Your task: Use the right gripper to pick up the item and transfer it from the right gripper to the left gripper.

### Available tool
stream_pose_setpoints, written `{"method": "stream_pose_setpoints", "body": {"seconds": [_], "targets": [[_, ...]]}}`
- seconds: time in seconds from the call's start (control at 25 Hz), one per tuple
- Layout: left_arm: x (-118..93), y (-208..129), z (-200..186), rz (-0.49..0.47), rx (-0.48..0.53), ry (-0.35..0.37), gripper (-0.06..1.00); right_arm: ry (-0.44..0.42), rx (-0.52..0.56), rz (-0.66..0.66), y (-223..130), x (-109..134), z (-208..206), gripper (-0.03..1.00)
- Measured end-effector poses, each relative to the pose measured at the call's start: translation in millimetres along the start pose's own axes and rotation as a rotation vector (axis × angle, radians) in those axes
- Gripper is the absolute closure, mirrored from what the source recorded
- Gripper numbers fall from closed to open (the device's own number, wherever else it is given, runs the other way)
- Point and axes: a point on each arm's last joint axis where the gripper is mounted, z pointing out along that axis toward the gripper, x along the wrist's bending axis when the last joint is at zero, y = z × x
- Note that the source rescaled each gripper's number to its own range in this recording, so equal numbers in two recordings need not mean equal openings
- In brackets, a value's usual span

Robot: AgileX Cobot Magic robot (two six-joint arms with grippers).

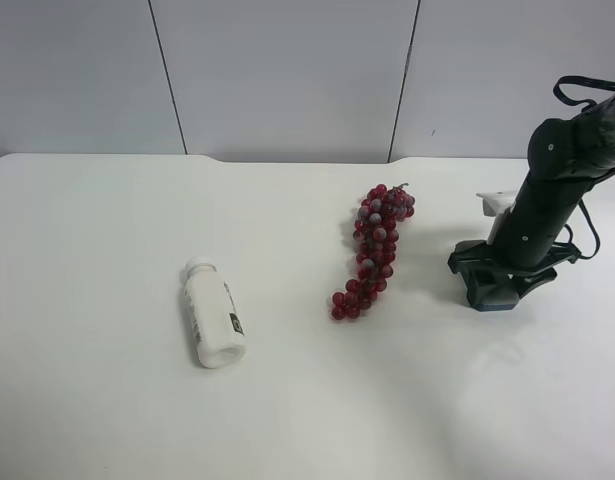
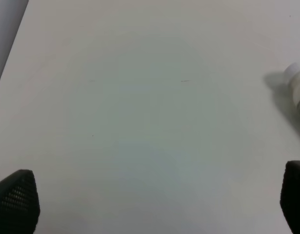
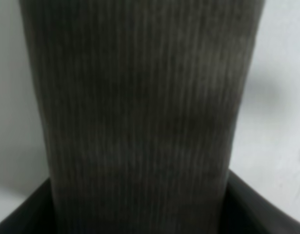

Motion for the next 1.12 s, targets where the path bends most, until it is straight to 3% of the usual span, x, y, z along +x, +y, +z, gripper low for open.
{"method": "stream_pose_setpoints", "body": {"seconds": [0.64,0.88,1.12], "targets": [[0,0,0,0.0,0.0,0.0,-0.06,-0.007,-0.199,-0.006,-12,4,-84,0.97],[0,0,0,0.0,0.0,0.0,-0.06,0.004,-0.287,-0.128,-23,33,-117,0.97],[0,0,0,0.0,0.0,0.0,-0.06,0.022,-0.314,-0.314,-35,78,-130,0.97]]}}
